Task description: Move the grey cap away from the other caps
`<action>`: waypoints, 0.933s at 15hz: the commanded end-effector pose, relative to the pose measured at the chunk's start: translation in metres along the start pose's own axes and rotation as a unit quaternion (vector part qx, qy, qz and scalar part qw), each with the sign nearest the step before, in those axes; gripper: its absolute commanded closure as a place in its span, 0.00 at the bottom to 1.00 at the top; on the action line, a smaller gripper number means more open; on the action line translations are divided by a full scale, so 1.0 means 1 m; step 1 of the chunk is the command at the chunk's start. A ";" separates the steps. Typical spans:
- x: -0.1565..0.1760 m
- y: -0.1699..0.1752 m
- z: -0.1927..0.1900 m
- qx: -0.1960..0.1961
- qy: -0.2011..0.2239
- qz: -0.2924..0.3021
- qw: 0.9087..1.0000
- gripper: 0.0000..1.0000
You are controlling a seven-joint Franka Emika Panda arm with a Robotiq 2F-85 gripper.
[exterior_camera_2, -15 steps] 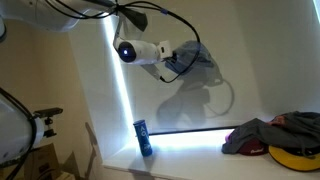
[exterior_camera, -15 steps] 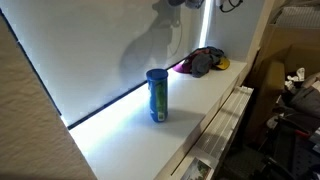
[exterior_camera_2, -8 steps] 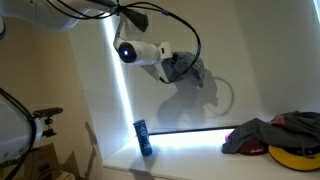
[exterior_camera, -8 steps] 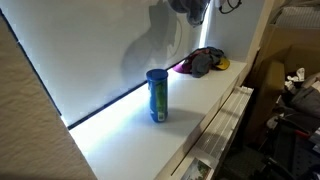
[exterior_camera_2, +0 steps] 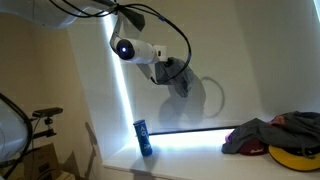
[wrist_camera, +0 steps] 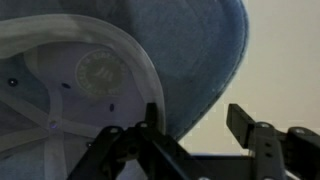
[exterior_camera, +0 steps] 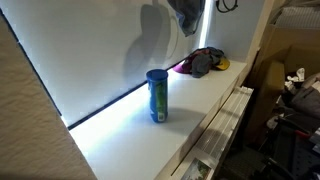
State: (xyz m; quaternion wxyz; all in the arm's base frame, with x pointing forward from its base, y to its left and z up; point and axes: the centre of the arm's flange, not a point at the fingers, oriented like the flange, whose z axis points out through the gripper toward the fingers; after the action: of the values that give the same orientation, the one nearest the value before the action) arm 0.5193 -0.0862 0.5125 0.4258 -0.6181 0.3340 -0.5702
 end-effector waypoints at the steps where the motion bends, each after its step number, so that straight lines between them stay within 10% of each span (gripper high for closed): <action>1: 0.000 0.000 0.000 0.000 0.000 0.002 1.000 0.06; 3: 0.031 -0.007 0.001 0.047 -0.009 0.080 0.996 0.01; 6: 0.073 0.019 0.035 0.018 0.013 0.165 0.986 0.00; 10: 0.074 0.030 0.019 0.018 0.042 0.166 0.985 0.01; 11: 0.064 0.029 0.017 0.051 0.088 0.118 0.988 0.26; 13: 0.047 0.024 0.012 0.069 0.033 0.066 0.995 0.28; 14: 0.038 0.026 0.015 0.084 0.029 0.169 0.982 0.36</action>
State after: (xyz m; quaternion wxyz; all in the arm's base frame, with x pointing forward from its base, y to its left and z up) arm 0.5530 -0.1537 0.5172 0.4976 -0.5310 0.3854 -0.5674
